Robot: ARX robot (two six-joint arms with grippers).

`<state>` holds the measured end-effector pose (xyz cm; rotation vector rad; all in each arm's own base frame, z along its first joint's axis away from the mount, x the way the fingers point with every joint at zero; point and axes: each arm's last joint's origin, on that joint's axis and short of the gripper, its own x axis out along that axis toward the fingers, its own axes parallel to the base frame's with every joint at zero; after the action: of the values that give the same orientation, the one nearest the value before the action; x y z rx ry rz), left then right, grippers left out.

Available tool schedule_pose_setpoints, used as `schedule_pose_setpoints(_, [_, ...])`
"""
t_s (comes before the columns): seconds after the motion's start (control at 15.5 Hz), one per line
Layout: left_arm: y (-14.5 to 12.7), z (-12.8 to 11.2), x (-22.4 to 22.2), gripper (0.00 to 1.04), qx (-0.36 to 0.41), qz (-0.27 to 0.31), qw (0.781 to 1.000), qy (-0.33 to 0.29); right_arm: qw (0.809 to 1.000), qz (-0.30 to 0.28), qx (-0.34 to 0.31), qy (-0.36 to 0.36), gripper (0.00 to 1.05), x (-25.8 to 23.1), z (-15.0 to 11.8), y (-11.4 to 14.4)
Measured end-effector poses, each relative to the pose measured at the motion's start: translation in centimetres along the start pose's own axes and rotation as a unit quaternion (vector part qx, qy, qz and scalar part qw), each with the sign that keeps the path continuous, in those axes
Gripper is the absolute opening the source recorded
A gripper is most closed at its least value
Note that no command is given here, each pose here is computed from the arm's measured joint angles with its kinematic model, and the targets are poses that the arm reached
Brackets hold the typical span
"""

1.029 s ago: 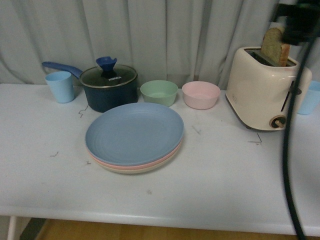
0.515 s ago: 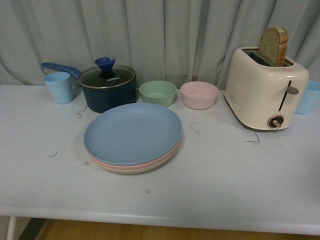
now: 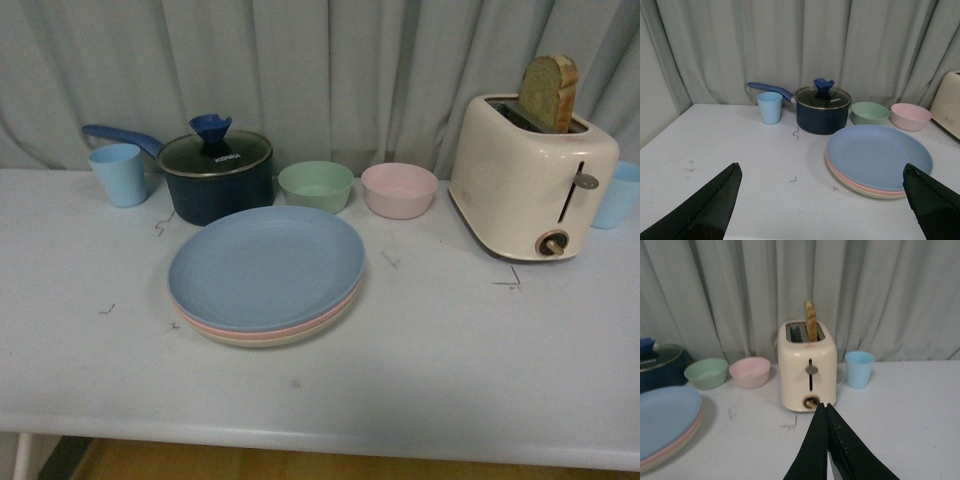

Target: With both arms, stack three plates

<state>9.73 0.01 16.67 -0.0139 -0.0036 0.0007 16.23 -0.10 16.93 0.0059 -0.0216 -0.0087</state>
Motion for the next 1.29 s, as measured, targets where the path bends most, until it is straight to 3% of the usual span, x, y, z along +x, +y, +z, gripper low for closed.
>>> schedule_pose_setpoints(0.13, [0.0, 0.0, 0.0, 0.98, 0.000, 0.000, 1.000, 0.000, 1.000, 0.000, 0.000, 0.031, 0.02, -0.9, -1.1, 0.0])
schedule_pose_setpoints(1.29, [0.0, 0.0, 0.0, 0.98, 0.000, 0.000, 1.000, 0.000, 1.000, 0.000, 0.000, 0.004, 0.02, -5.0, 0.2, 0.0])
